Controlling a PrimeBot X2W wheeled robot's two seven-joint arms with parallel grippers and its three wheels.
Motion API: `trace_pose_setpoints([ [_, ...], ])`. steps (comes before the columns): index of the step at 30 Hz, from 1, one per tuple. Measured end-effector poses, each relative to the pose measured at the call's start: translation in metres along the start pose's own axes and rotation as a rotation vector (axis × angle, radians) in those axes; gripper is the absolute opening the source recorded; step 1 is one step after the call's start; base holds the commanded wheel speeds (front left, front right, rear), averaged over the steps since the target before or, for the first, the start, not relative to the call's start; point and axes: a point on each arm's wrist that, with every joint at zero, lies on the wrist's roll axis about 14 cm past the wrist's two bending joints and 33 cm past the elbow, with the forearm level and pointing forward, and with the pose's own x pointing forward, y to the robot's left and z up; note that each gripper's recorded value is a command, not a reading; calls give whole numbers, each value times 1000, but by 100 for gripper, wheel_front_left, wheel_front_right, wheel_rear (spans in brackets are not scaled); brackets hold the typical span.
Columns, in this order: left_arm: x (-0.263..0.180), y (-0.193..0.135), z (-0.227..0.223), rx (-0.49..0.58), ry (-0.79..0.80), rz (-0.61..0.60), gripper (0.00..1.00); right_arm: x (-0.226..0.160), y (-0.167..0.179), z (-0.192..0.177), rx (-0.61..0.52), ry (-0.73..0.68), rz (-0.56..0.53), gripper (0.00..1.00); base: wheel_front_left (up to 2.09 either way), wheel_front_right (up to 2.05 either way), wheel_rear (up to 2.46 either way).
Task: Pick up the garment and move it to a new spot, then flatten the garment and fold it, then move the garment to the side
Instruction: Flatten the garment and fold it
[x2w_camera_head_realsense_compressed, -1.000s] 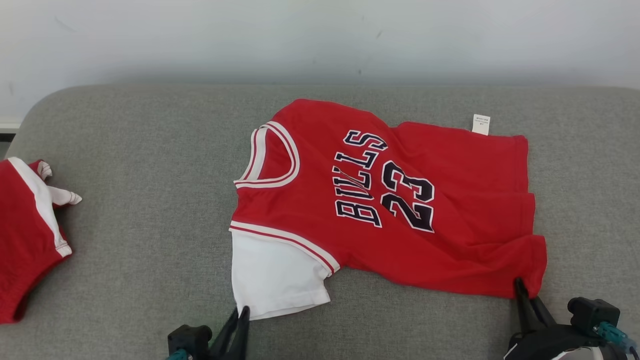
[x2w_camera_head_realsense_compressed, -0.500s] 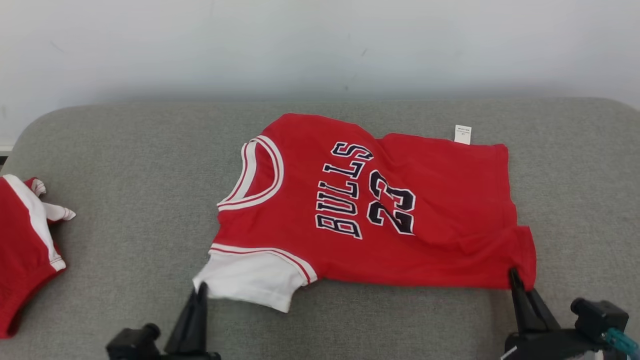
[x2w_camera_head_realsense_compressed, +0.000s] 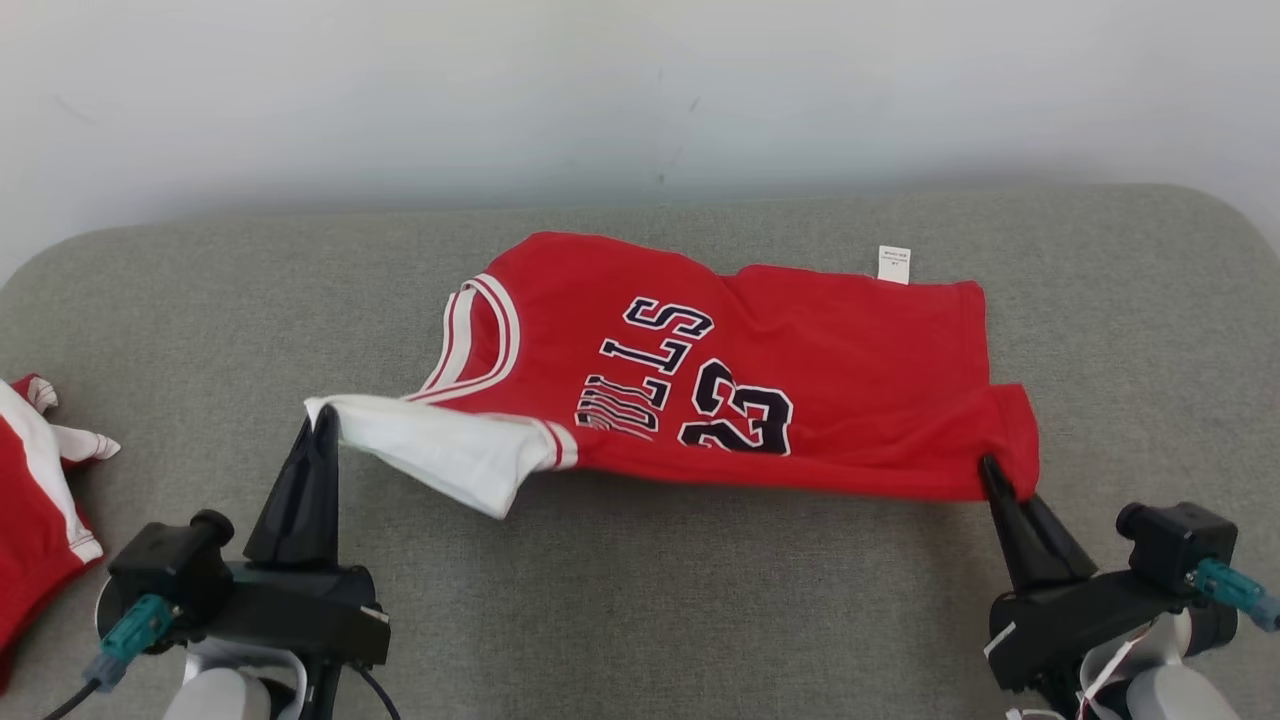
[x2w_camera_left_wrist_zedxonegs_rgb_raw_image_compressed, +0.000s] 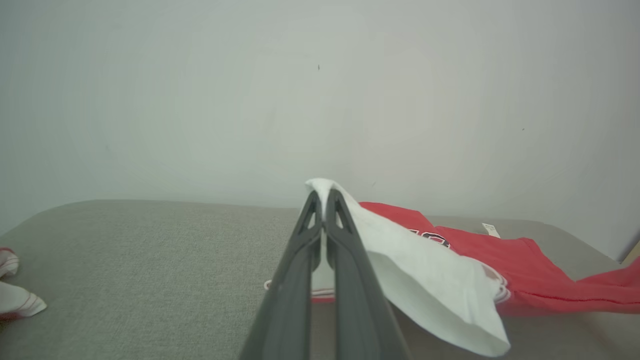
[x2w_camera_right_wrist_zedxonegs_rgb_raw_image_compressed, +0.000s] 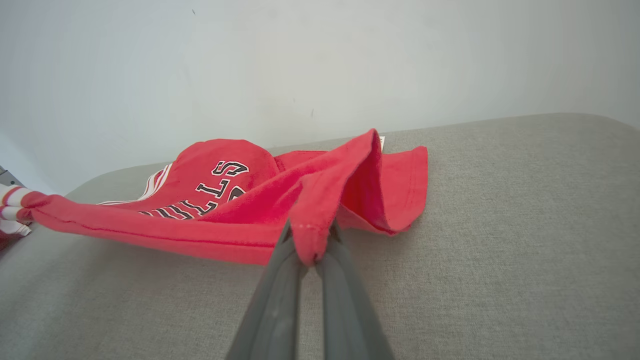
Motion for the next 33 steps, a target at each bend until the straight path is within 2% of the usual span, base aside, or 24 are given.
trace_pose_setpoints([
  [4, -10, 3, -18, -14, 55, 17, 0, -13, -6, -29, 42, 90, -35, 0, 0, 0, 0],
  [12, -79, 4, -97, -112, 287, 131, 0, -48, -19, -90, 106, 247, -122, 0, 0, 0, 0],
  [13, -85, 4, -103, -121, 306, 144, 0, -49, -19, -94, 120, 249, -130, 5, 0, 0, 0],
  [14, -85, 4, -103, -121, 306, 144, 0, -49, -19, -94, 120, 249, -130, 39, 0, 0, 0],
  [15, -89, 4, -109, -130, 324, 153, 0, -49, -18, -96, 127, 249, -133, 100, 0, 0, 0],
  [17, -96, 4, -116, -140, 347, 169, 0, -51, -19, -100, 127, 251, -139, 100, 0, 0, 0],
  [18, -98, 5, -118, -143, 353, 176, 23, -51, -20, -101, 127, 251, -142, 100, 0, 0, 0],
  [19, -100, 6, -120, -144, 360, 183, 58, -53, -21, -103, 127, 254, -145, 100, 0, 0, 0],
  [20, -103, 8, -123, -145, 372, 191, 58, -54, -21, -103, 127, 255, -147, 100, 0, 0, 0],
  [21, -106, 8, -127, -147, 388, 197, 100, -55, -22, -104, 126, 253, -151, 100, 0, 0, 0],
  [33, -114, 14, -146, -165, 450, 236, 100, -66, -32, -103, 122, 234, -182, 100, 0, 0, 0],
])
